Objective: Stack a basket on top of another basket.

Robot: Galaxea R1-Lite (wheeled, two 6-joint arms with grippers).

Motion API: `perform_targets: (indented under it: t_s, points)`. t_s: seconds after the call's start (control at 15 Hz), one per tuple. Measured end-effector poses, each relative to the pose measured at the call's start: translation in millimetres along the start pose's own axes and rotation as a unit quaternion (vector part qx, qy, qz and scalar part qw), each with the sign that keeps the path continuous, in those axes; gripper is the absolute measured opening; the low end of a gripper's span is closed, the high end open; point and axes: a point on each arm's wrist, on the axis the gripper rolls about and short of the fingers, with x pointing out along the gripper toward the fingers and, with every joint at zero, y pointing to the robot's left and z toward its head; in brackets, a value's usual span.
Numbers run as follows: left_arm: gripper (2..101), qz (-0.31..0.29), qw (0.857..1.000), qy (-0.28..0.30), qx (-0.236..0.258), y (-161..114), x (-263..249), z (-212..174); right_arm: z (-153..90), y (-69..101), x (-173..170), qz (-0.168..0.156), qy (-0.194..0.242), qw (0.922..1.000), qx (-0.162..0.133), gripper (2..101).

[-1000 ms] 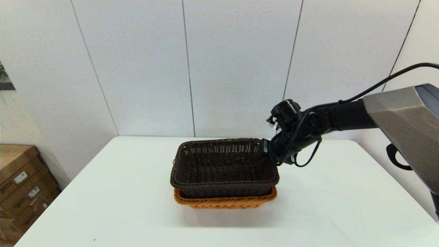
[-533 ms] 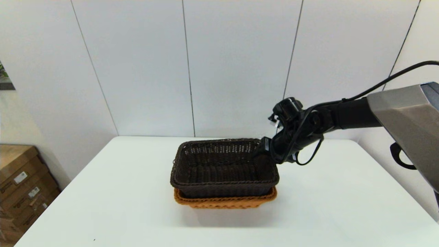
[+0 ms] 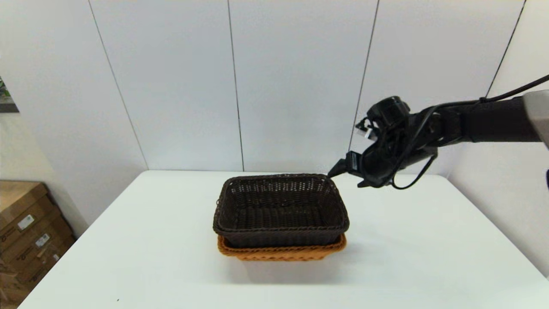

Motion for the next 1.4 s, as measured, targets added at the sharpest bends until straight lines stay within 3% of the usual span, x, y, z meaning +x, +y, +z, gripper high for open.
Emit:
perform_targets:
  t_s: [0.33, 0.6, 0.87, 1.4]
  points:
    - [97.8, 0.000, 1.000, 0.000, 0.000, 0, 0, 0, -14, 10.9, -76, -0.016, -0.053, 0.9979, -0.034, 93.7]
    - [97.8, 0.000, 1.000, 0.000, 0.000, 0, 0, 0, -47, 14.9, -131, -0.031, -0.085, 0.9950, -0.043, 95.4]
    - [97.8, 0.000, 1.000, 0.000, 0.000, 0, 0, 0, -101, 5.7, -176, -0.061, -0.110, 0.9907, -0.053, 96.4]
    - [97.8, 0.000, 1.000, 0.000, 0.000, 0, 0, 0, -243, -34.1, -237, -0.042, -0.147, 0.9815, -0.115, 97.1]
